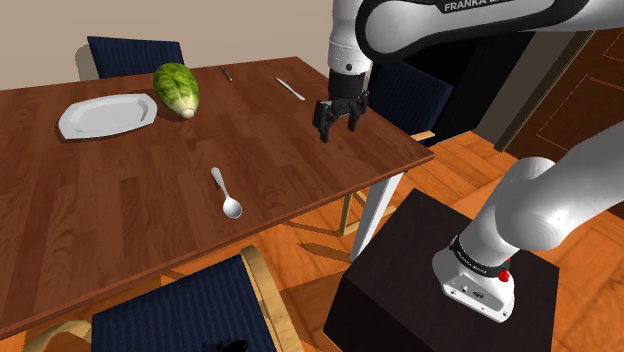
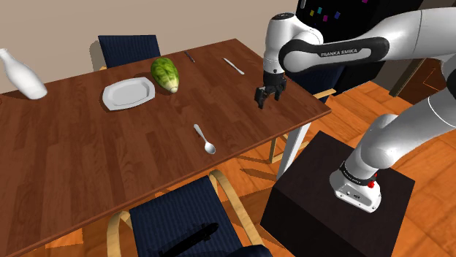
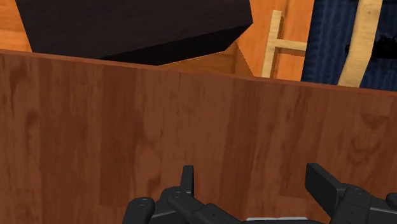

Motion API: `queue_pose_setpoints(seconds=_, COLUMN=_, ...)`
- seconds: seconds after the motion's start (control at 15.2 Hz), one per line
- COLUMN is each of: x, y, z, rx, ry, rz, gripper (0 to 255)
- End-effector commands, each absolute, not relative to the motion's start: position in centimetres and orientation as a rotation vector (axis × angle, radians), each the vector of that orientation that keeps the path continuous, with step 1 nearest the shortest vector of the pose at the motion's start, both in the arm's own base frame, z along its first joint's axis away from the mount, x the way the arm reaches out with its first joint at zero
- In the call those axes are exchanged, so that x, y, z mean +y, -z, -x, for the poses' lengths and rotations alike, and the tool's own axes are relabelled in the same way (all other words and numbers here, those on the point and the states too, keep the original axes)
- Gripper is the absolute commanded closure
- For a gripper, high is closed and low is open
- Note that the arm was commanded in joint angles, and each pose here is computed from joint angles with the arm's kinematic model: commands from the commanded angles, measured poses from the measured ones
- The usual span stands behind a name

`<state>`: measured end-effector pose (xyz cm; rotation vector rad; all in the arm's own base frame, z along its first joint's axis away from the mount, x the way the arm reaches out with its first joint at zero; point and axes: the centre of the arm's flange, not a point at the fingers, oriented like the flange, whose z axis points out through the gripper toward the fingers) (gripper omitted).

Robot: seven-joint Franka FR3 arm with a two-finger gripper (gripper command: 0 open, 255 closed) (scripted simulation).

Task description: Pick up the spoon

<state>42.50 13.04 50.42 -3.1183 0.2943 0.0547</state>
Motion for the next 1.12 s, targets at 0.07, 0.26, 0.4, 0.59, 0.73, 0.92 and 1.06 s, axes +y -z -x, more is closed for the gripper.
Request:
queue_pose_setpoints(seconds=0.07, x=15.9, y=-49.3, z=-44.5, rx=0.317, ry=-0.072, rz=3.094, gripper=0)
queue_pose_setpoints(seconds=0.26, x=18.8, y=-48.2, z=-46.6, rx=0.338, ry=-0.088, rz=3.07, gripper=0)
queue_pose_setpoints(seconds=0.4, x=20.8, y=-47.5, z=-48.0, rx=0.351, ry=-0.098, rz=3.055, gripper=0)
queue_pose_setpoints(seconds=0.59, x=23.7, y=-46.4, z=-50.1, rx=0.371, ry=-0.114, rz=3.031, gripper=0)
queue_pose_setpoints(seconds=0.73, x=25.6, y=-45.8, z=-51.6, rx=0.384, ry=-0.124, rz=3.015, gripper=0)
queue_pose_setpoints(seconds=0.92, x=28.5, y=-44.8, z=-53.8, rx=0.403, ry=-0.139, rz=2.99, gripper=0)
queue_pose_setpoints(seconds=1.06, x=30.4, y=-44.2, z=-55.3, rx=0.416, ry=-0.149, rz=2.974, gripper=0)
